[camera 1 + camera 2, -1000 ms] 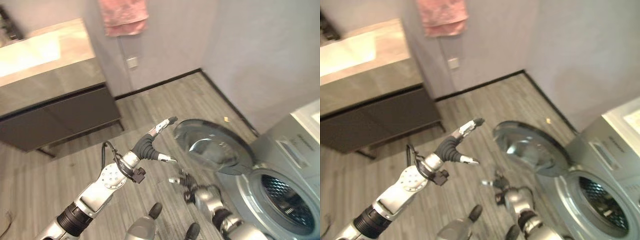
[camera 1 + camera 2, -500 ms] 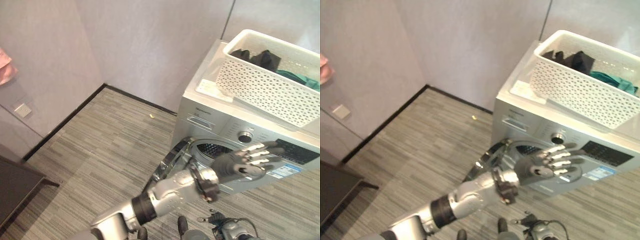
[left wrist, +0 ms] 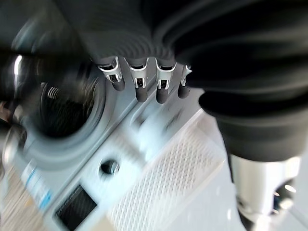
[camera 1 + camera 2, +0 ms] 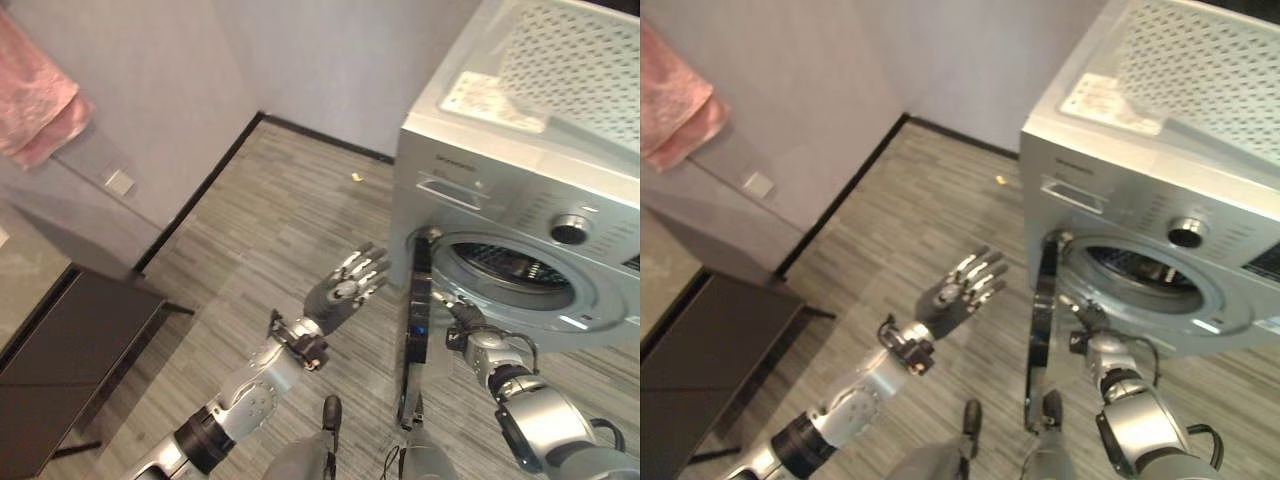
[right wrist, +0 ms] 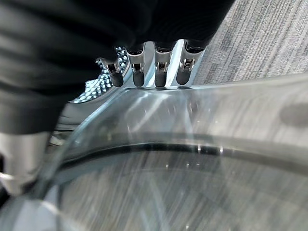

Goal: Grab the laundry basket,head to the washer,open it,put in the laundry and shut it.

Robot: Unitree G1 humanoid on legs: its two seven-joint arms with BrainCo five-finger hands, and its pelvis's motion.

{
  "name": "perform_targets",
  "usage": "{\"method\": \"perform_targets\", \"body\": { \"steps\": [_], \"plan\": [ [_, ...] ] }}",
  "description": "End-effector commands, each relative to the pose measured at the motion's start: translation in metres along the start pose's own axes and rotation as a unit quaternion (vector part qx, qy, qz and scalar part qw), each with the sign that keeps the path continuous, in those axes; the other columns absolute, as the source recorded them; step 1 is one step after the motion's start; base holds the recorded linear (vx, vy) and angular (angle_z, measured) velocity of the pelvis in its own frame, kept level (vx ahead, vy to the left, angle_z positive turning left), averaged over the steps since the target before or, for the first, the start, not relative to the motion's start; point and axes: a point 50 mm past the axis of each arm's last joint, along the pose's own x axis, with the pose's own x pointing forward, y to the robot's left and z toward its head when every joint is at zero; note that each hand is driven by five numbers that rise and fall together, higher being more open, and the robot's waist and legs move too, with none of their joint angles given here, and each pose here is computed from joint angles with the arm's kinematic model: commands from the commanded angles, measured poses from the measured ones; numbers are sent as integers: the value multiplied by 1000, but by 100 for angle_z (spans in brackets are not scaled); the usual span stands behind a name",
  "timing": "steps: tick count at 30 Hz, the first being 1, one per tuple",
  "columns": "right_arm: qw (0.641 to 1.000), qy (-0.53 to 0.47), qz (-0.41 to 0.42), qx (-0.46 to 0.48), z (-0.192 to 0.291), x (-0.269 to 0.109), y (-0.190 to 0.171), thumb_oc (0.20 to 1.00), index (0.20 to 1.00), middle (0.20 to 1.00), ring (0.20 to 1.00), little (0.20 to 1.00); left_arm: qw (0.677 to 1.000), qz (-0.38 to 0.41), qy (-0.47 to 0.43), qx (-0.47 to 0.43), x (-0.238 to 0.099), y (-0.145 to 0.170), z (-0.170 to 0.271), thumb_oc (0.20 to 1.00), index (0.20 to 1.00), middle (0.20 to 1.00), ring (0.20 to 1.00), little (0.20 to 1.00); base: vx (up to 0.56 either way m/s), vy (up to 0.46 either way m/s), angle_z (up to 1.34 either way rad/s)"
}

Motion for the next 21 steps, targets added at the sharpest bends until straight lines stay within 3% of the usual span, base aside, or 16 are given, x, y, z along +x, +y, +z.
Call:
{"method": "perform_targets", "body": {
  "steps": [1, 6, 12, 18, 21],
  "plan": [
    [991, -13, 122, 57, 19, -7, 75, 1000, 1000, 1000, 1000, 1000, 995, -98, 5, -8, 10, -32, -1, 1000, 1000, 1000, 1000, 1000, -35, -6, 32],
    [979, 29, 181, 83, -16, -20, 109, 1000, 1000, 1000, 1000, 1000, 997, -57, 50, -11, -20, -9, -17, 1000, 1000, 1000, 1000, 1000, 27, -1, 12],
    [963, 70, 244, 93, -47, -43, 149, 1000, 1000, 1000, 1000, 1000, 998, -23, 56, -11, -29, 1, -22, 1000, 1000, 1000, 1000, 1000, 12, 2, 0],
    [966, 72, 233, 89, -51, -43, 146, 1000, 1000, 1000, 1000, 1000, 999, -23, 32, 26, -30, 1, -8, 1000, 1000, 1000, 1000, 1000, 20, 9, 11],
    [968, 74, 224, 91, -54, -42, 141, 1000, 1000, 1000, 1000, 1000, 996, -32, 18, 85, -29, 1, 7, 1000, 1000, 1000, 1000, 1000, 18, 6, 16]
  ]
}}
